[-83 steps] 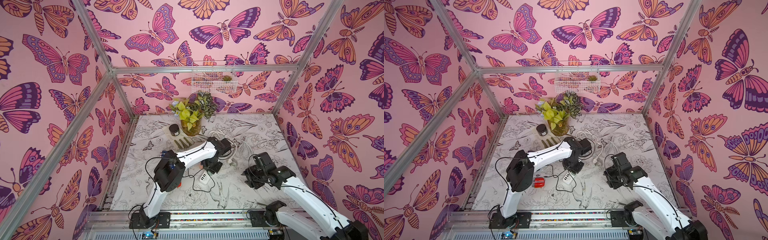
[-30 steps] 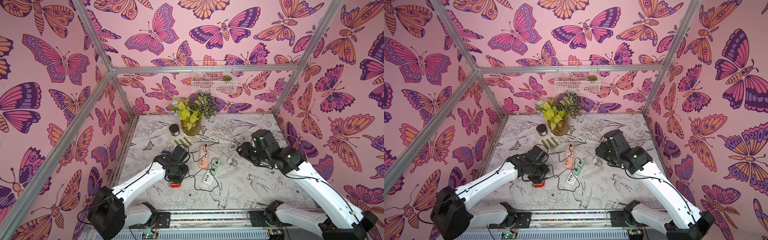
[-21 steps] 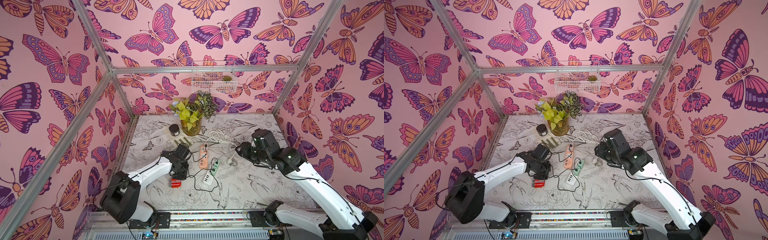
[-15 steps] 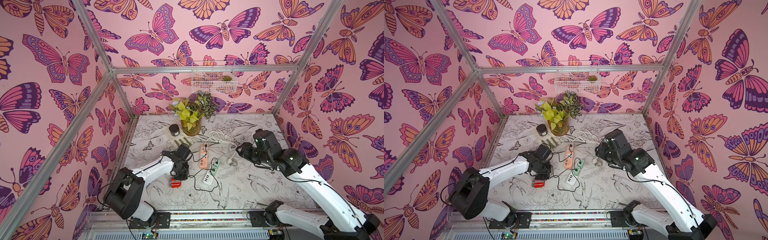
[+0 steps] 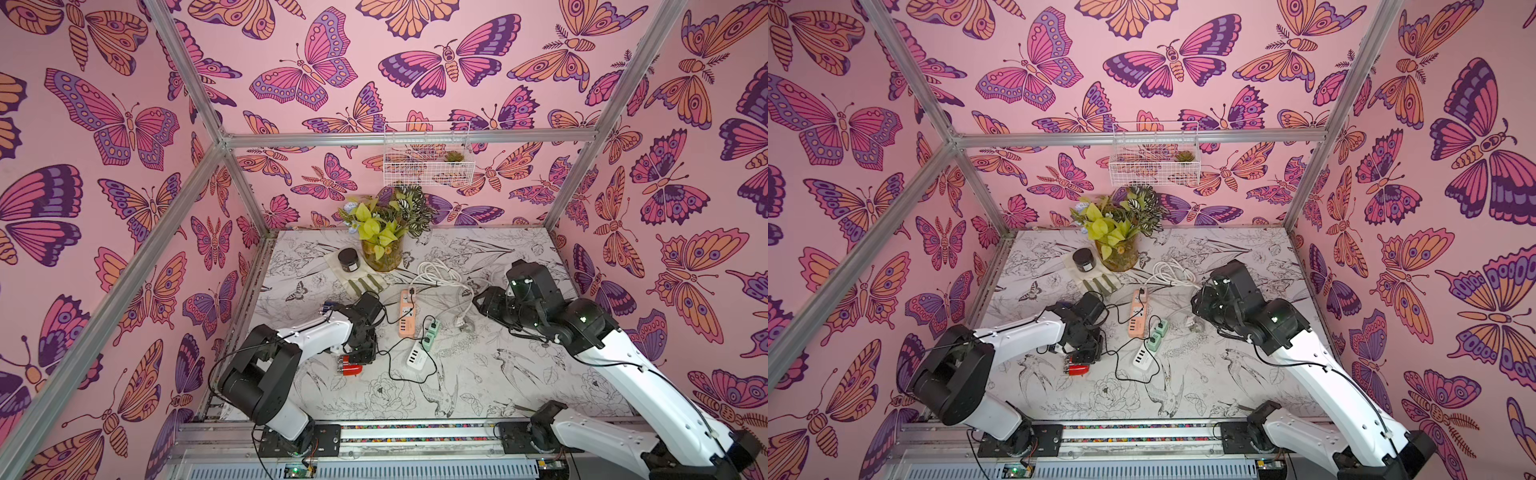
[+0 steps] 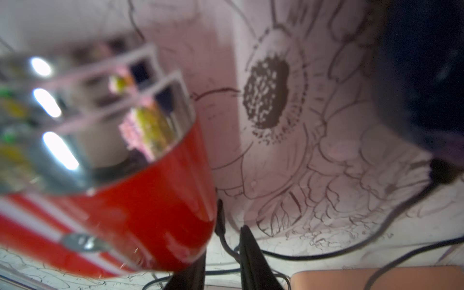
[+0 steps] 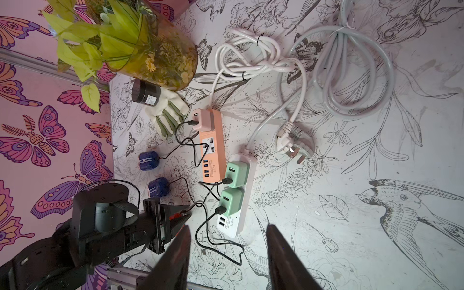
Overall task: Charge the electric shaver
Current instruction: Pick up the charging cable from the center of the board.
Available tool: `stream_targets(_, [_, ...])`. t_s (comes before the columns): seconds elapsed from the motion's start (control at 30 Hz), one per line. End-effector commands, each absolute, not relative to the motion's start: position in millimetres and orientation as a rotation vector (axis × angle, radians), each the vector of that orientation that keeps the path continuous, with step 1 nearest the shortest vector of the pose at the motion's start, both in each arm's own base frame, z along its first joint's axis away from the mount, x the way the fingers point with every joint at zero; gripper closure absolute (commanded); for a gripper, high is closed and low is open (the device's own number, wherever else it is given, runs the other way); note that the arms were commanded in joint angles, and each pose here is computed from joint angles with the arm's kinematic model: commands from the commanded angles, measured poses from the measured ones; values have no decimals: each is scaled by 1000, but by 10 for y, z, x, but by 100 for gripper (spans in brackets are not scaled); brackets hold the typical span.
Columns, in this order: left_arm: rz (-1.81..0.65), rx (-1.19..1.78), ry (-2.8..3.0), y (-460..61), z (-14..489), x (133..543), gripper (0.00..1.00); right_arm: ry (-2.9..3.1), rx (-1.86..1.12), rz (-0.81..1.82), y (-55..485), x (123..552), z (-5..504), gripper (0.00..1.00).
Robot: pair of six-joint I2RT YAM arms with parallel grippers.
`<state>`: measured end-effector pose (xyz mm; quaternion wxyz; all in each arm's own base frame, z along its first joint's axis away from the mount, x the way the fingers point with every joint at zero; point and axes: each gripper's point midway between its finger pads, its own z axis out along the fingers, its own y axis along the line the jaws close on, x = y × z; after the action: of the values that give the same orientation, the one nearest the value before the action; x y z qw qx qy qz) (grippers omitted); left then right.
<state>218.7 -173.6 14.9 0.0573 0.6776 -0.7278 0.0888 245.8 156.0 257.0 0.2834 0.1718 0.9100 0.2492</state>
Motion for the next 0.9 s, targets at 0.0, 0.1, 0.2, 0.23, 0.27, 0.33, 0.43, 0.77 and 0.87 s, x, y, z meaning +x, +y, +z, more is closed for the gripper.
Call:
stream_targets(0.0, [154, 2147, -2132, -1608, -9, 2070, 78, 2426, 472, 667, 1562, 2465, 2550, 50])
stream_targets(0.1, [172, 2168, -2140, -1578, -39, 2085, 89, 2424, 476, 667, 1558, 2465, 2542, 50])
stream_targets(0.2, [233, 2189, -2163, -1564, 26, 2146, 100, 2424, 478, 670, 1560, 2465, 2541, 51])
stream_targets(0.23, [259, 2187, -2184, -1565, 73, 2182, 100, 2422, 478, 673, 1564, 2466, 2547, 51])
stream_targets(0.27, [307, 2181, -2209, -1581, 156, 2238, 100, 2423, 477, 674, 1568, 2469, 2546, 51])
stream_targets(0.33, [406, 2154, -2273, -1624, 336, 2341, 100, 2422, 474, 683, 1583, 2473, 2553, 51])
stream_targets(0.43, [577, 2091, -2348, -1754, 676, 2445, 100, 2414, 460, 724, 1650, 2498, 2606, 51])
stream_targets(0.77, [1281, 1740, -2622, -2093, 2093, 2848, 100, 2262, 241, 1340, 2577, 2719, 3223, 51])
stream_targets(0.87, [1575, 1574, -2678, -2248, 2498, 3025, 100, 2250, 274, 1548, 2852, 2832, 3239, 50])
